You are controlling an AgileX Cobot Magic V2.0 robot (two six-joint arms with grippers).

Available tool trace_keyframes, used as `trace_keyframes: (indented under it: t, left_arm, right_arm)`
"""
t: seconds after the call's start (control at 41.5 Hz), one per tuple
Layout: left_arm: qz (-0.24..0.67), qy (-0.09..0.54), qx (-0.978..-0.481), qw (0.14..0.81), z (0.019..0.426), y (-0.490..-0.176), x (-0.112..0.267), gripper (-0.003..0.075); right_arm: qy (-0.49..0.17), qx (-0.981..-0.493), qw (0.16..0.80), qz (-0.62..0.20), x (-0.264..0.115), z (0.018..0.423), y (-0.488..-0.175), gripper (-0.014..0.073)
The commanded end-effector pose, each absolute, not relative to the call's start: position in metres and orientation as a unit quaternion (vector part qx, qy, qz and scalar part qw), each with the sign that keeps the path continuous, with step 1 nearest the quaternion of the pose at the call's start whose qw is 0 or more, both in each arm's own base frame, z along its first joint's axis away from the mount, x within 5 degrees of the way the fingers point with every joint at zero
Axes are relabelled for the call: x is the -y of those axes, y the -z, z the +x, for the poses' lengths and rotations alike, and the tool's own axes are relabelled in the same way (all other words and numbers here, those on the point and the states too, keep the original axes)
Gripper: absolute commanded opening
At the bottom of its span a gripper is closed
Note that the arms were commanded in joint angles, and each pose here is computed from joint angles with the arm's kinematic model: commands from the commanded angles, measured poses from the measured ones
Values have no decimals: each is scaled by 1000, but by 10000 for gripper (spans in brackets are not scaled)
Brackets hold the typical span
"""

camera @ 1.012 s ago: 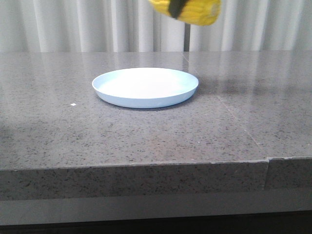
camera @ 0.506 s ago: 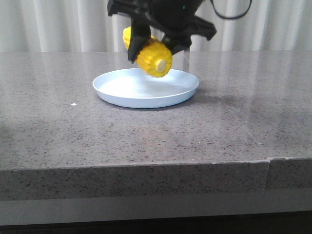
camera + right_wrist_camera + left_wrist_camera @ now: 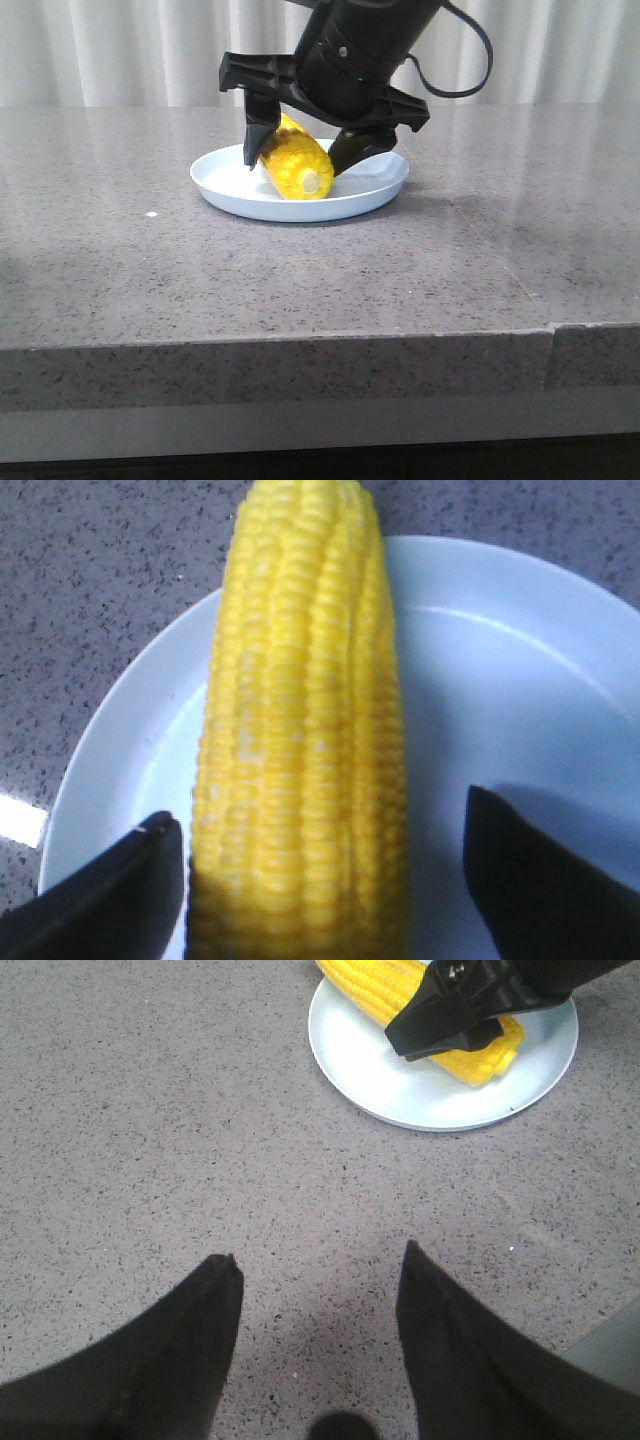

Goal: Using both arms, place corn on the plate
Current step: 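Open the right gripper to release the corn and withdraw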

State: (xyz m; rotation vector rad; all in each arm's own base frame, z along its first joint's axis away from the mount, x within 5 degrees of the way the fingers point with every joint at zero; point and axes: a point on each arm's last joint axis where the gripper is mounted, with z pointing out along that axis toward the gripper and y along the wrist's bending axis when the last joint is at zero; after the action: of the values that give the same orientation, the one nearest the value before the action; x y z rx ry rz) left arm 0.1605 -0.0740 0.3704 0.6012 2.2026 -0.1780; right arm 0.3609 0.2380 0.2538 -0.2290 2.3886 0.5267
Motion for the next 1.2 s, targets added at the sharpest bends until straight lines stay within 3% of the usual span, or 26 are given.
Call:
trace_keyframes:
  t: [0.0, 0.41, 0.675, 0.843, 1.181]
  left_arm:
    - [230, 87, -855, 456, 160, -385, 76, 355]
    - [230, 87, -855, 456, 160, -385, 76, 355]
    - [230, 87, -855, 456, 160, -385, 76, 355]
    - [230, 87, -855, 456, 160, -385, 76, 355]
    - [230, 87, -855, 456, 160, -385, 76, 355]
  right_arm:
    - [-211, -887, 398, -102, -229, 352, -307, 654]
    - [-103, -864, 461, -176, -162, 272, -416, 654]
    - [-81, -866, 437, -228, -119, 203, -454, 654]
    - [-89, -860, 450, -226, -99, 170, -453, 654]
    - [-103, -837, 486, -227, -71, 124, -408, 654]
